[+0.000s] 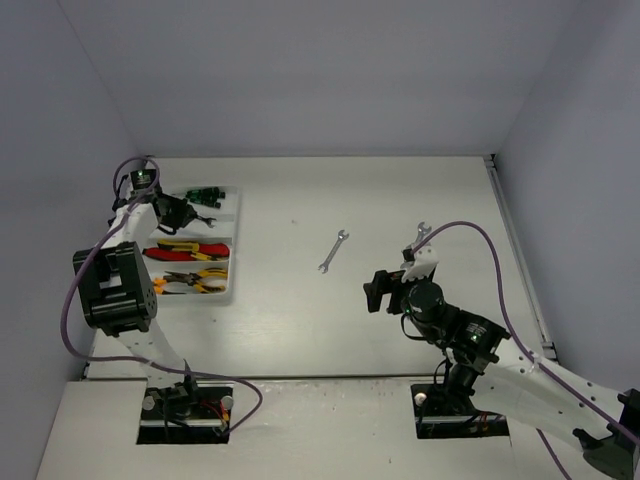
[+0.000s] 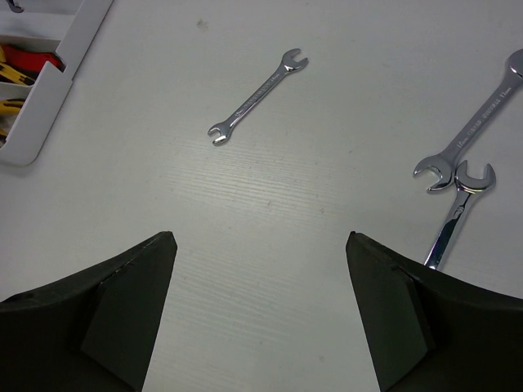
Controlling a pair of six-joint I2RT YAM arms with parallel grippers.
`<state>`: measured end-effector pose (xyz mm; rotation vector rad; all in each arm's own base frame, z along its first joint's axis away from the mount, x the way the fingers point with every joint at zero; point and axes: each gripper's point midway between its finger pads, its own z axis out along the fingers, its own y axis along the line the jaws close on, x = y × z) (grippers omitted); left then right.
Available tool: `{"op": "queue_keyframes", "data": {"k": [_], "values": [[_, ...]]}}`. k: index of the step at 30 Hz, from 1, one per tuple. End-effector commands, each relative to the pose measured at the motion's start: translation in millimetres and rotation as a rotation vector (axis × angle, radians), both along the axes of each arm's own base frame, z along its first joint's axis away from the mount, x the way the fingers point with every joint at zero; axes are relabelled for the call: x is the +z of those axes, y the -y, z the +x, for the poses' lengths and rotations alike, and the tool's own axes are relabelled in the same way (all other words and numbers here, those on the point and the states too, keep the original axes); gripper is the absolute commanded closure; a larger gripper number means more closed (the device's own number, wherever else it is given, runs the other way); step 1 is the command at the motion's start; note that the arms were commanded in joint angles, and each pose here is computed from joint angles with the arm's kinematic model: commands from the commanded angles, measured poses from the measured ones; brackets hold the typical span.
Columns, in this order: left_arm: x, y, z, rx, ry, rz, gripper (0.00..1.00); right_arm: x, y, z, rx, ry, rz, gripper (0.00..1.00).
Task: Sort the tools into containers
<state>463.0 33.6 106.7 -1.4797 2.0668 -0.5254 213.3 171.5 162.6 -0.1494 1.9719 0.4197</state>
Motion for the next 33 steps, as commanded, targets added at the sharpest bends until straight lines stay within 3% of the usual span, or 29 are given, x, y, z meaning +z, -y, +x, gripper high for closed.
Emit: {"op": "queue_keyframes", "data": {"k": [1, 8, 16, 22, 27, 33], "values": [[25, -17, 22, 0.115, 0.098, -0.037, 1.0, 6, 1, 9, -0.04, 0.022, 0.016, 0.17], [10, -37, 26, 0.177, 0.105, -0.027, 0.95, 2, 0, 10, -0.041, 0.015, -0.003, 0.17], [4, -41, 22, 0.181, 0.065, -0.013, 0.66, 1, 0, 10, -0.046, 0.015, -0.006, 0.17], [27, -38, 17, 0.134, 0.096, 0.034, 0.58, 4, 2, 11, -0.048, 0.023, -0.007, 0.17], [88, 5, 12, -0.107, 0.2, 0.231, 0.58, 10, 6, 11, -0.062, 0.043, 0.009, 0.17], [117, 132, -11, -0.645, 0.291, 0.508, 0.57, 18, 5, 10, -0.062, 0.053, 0.042, 0.17]]}}
